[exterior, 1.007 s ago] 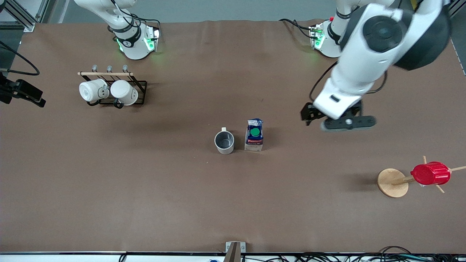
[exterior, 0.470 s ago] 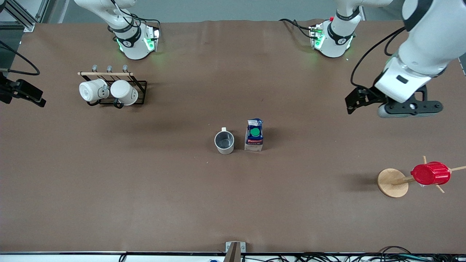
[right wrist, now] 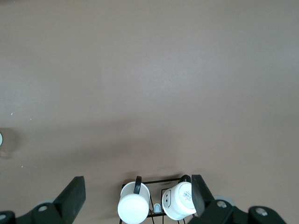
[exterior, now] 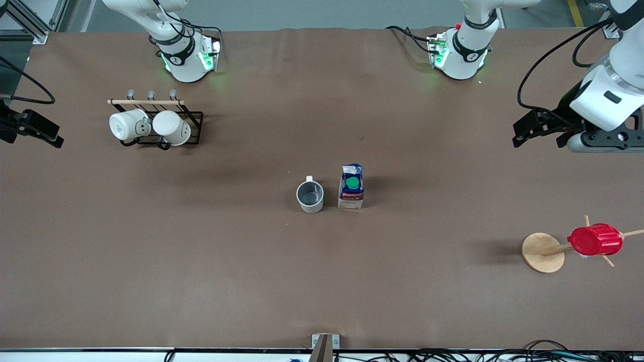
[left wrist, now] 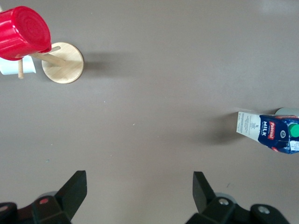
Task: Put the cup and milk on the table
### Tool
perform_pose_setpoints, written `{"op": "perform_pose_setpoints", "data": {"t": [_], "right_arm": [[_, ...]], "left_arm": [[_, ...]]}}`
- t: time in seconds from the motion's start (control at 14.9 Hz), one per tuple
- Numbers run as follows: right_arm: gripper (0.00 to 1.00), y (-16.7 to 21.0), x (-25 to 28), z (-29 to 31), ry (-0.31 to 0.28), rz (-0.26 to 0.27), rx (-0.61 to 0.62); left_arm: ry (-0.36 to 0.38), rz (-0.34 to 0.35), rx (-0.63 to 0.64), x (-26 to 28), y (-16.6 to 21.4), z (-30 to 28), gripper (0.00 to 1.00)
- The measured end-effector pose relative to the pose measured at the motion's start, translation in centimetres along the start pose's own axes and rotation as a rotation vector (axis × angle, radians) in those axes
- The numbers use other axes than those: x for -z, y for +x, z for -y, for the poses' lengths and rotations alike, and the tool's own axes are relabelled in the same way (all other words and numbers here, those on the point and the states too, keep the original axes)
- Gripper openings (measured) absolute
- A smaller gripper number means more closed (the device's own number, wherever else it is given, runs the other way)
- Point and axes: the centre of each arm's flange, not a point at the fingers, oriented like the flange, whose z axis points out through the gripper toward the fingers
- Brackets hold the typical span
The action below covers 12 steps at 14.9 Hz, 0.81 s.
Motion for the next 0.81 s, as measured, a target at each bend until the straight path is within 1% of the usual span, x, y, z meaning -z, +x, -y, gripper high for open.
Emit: {"op": "perform_pose_setpoints", "data": {"t": [0.2,0.81], "right_arm": [[1.00,0.0,0.0,0.0,0.000,0.003,0.000],[1.00,0.0,0.0,0.0,0.002,0.004,0.000]], "left_arm": [[0.005,0.015,-0.005,-0.5,-1.0,0.1,1.00],[0.003,0.019,-0.050,-0.7,-0.8,2.6,1.00]]}}
